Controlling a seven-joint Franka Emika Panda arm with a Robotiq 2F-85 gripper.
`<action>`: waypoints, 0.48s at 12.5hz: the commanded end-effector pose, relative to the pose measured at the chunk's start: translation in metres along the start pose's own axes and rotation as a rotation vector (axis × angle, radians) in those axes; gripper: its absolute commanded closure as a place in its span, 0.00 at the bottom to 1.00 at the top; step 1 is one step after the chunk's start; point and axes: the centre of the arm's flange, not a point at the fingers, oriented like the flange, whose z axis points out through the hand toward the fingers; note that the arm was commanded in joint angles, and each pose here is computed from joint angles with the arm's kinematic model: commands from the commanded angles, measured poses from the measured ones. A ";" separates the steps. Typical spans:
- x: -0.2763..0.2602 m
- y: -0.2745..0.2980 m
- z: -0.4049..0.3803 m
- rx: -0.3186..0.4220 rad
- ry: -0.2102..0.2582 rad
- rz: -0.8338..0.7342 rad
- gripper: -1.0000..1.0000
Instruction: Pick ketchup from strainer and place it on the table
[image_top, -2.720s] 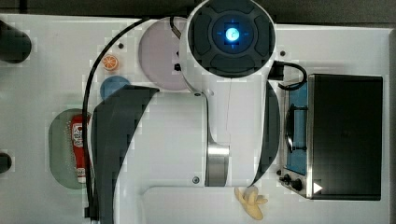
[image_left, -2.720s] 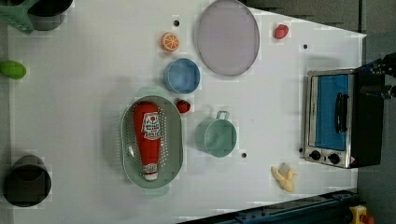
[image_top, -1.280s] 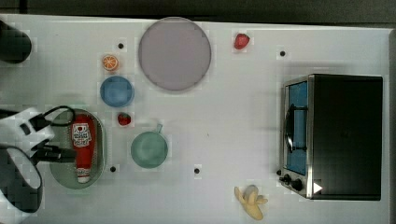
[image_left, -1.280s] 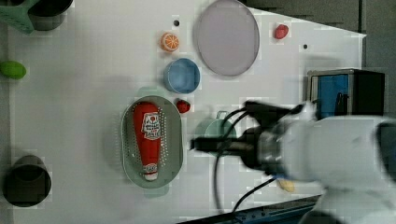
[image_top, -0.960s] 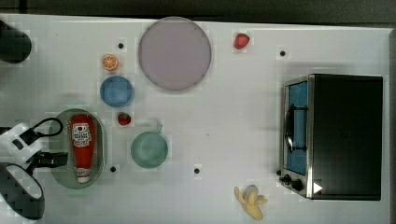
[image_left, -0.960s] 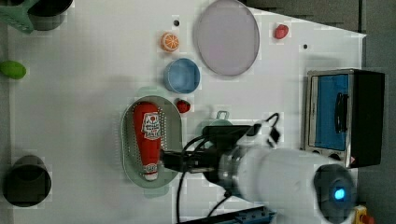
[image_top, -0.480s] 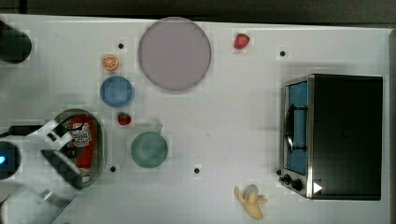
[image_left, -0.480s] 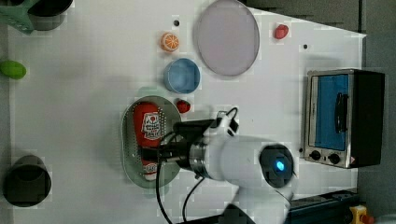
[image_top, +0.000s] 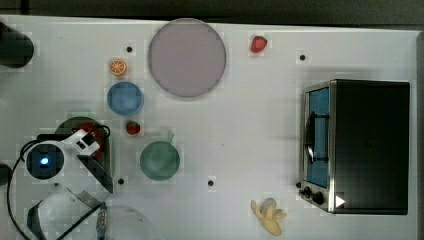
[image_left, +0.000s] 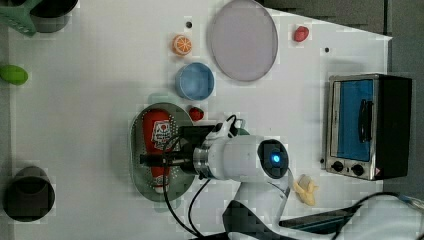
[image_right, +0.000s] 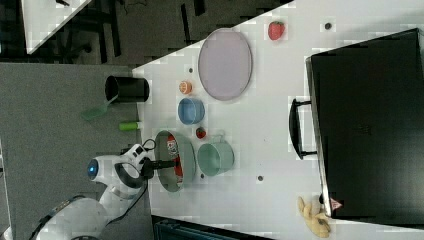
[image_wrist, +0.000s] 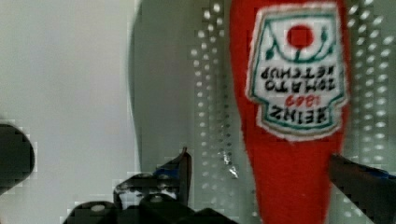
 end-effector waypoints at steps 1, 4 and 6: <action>0.005 -0.010 0.008 0.018 0.013 0.040 0.00; 0.011 -0.008 0.026 0.001 0.005 0.048 0.00; 0.011 -0.004 0.034 -0.022 0.005 0.047 0.04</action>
